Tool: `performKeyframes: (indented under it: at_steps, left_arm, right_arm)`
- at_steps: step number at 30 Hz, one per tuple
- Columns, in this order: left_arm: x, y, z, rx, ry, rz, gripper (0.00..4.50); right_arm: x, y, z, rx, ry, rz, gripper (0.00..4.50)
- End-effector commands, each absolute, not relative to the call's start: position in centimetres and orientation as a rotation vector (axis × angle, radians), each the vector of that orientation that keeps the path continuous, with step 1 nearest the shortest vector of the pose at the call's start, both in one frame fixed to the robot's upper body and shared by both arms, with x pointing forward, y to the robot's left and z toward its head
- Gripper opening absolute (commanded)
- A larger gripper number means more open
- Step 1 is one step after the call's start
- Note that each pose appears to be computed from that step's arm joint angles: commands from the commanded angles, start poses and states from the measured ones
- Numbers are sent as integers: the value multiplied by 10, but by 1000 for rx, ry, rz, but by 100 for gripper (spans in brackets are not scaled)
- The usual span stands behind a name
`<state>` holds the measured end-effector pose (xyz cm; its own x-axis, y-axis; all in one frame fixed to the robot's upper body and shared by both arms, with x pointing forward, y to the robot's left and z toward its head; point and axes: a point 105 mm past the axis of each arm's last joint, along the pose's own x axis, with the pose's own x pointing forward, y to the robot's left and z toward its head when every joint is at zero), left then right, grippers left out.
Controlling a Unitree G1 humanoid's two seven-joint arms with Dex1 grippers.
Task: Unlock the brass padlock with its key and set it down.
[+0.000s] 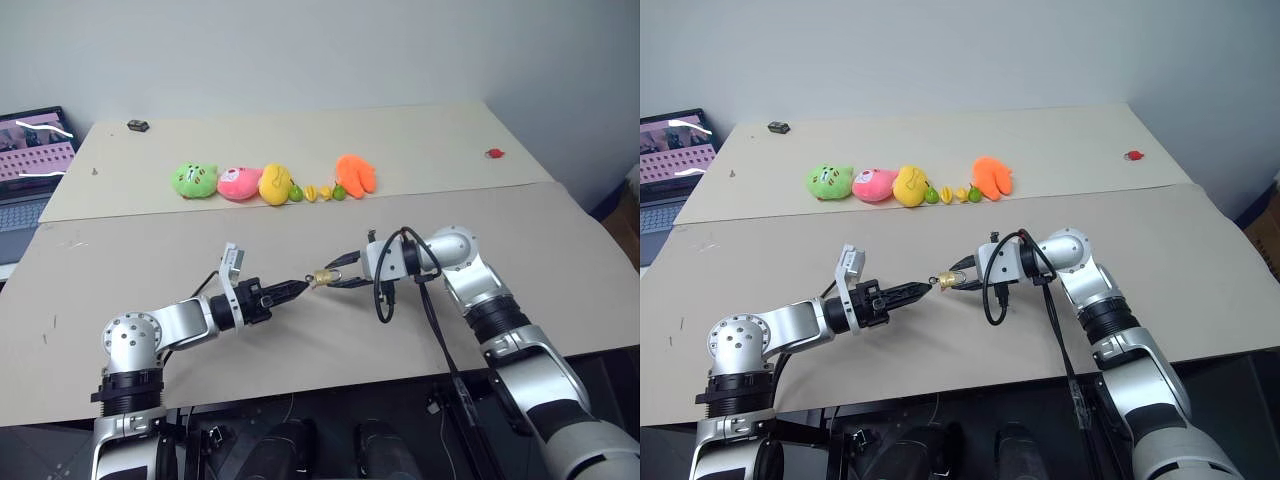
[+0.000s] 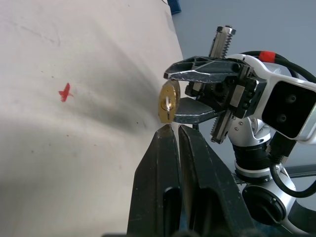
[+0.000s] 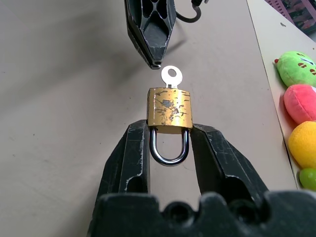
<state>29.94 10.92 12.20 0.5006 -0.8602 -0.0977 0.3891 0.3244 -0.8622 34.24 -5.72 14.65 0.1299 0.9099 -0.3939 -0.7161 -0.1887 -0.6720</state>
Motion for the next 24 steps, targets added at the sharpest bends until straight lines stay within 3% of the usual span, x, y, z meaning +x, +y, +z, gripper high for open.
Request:
performKeyframes:
  at_steps: [1,24]
  left_arm:
    - [305,110,130,-894,584,-900,19]
    - [312,100,133,-899,572,-919,19]
  right_arm:
    - [343,-54,165,-980,-344,1470,95]
    - [344,-55,165,-981,-343,1466,95]
